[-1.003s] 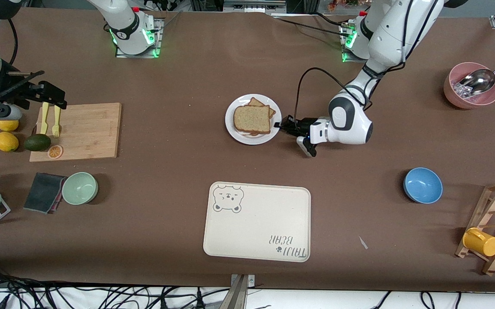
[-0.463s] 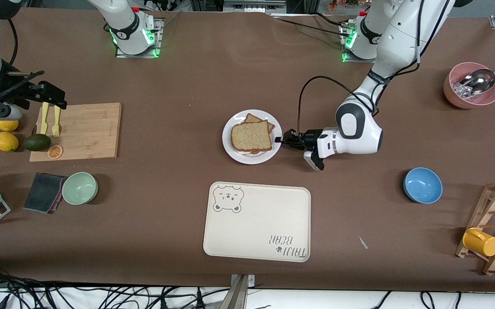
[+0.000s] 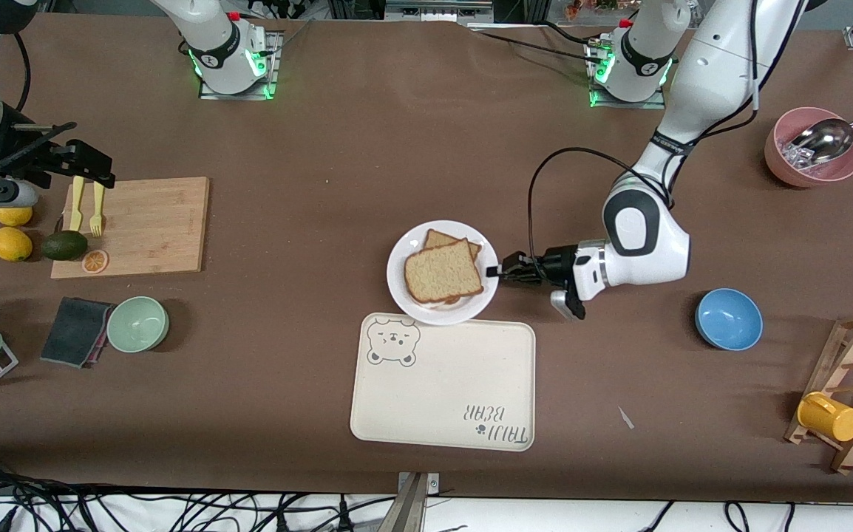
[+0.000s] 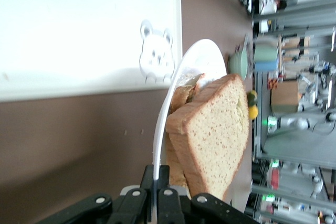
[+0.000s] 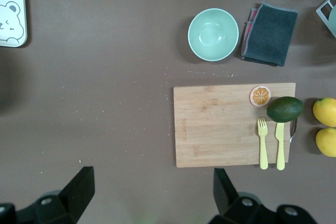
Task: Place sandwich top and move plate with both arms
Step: 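Slide the plate with the left gripper onto the cream bear tray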
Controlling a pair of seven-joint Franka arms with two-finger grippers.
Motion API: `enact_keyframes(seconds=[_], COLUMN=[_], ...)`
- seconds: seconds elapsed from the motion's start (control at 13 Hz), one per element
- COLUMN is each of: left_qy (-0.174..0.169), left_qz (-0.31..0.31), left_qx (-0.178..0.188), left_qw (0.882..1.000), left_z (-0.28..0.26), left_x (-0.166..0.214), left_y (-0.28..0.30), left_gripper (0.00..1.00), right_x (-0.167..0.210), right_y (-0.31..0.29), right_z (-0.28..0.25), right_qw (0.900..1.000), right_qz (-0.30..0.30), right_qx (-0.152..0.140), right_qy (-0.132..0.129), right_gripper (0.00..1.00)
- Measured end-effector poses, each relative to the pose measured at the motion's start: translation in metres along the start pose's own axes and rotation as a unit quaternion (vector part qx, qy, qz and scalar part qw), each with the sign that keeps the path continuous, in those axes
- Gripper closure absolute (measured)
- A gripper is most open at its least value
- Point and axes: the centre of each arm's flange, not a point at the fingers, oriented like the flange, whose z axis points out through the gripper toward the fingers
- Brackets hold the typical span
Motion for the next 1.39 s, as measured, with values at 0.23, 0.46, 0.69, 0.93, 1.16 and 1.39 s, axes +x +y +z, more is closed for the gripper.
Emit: enact_keyframes(seconds=[0.23,0.46,0.69,0.93,1.16,1.39], left_qy=[0.034,0.070,0.092,0.105,0.119,0.130], left_qz=[-0.006,-0.016,-0.038,-0.052,-0.063,-0.081], left_qx=[-0.006,-0.012,-0.013,-0.014,-0.015,-0.022], left_qw=[0.999,0.997,0.995,0.993,0.991,0.988], left_z=[-0.030,-0.064,-0.084,-0.092,-0.100,-0.104], left_x=[0.029,0.057,0.082,0.103,0.119,0.132], left_y=[0.010,0.001,0.000,-0.003,-0.016,-0.017], left_gripper=[0.95,0.95,0.95,0.95,0.95,0.95], right_x=[0.000,0.000,0.000,0.000,0.000,0.000], right_y=[0.000,0.000,0.000,0.000,0.000,0.000], right_z=[0.000,0.000,0.000,0.000,0.000,0.000], right_qw=[1.000,1.000,1.000,1.000,1.000,1.000], right_qz=[0.000,0.000,0.000,0.000,0.000,0.000], right_qx=[0.000,0.000,0.000,0.000,0.000,0.000], right_qy=[0.000,0.000,0.000,0.000,0.000,0.000], right_gripper=[0.00,0.00,0.00,0.00,0.00,0.00])
